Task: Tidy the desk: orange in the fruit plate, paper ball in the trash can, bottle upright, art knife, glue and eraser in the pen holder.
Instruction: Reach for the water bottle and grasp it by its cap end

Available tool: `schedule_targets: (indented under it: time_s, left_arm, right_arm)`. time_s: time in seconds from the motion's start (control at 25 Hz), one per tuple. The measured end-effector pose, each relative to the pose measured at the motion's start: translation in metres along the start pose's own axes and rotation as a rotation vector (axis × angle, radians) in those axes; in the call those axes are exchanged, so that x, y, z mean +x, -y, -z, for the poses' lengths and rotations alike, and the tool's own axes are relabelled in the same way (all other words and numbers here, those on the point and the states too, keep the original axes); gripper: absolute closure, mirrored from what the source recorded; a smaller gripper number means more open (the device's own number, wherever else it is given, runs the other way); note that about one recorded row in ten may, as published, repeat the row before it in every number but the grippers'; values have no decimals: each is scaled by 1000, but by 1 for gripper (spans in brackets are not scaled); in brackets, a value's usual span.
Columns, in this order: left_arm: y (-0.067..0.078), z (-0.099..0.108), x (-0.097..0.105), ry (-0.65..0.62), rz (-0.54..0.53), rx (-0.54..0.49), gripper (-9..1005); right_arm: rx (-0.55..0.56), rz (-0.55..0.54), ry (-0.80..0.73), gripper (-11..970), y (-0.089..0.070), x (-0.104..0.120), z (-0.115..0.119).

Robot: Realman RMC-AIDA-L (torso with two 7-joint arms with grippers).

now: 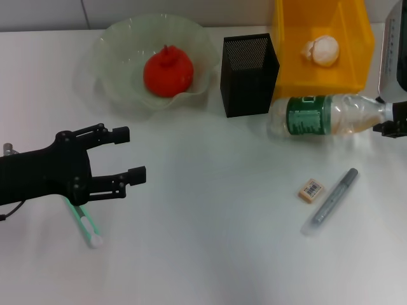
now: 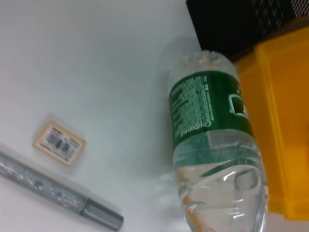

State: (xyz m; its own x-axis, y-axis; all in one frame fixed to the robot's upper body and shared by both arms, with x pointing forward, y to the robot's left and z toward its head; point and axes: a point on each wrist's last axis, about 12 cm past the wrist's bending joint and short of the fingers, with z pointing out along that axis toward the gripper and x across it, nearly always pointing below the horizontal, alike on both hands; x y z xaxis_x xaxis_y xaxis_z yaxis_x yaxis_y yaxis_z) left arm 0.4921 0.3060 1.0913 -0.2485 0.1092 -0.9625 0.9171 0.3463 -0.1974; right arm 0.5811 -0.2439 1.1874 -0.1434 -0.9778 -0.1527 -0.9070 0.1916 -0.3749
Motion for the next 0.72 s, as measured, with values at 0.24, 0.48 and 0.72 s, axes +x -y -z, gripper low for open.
schedule_targets:
  time_s: [0.24,0.48,0.72]
  left_arm:
    - [0,0,0,1,-6,-1,142]
    - [0,2,1,-4,-2,-5,142]
    - [1,3,3,-6,1,-5,142]
  right_arm:
    - [-8,-15,67,516,-2,-9,10]
    - [-5,-26,104,517,-1,-14,14]
    - [14,-28,153,517,1,-20,24]
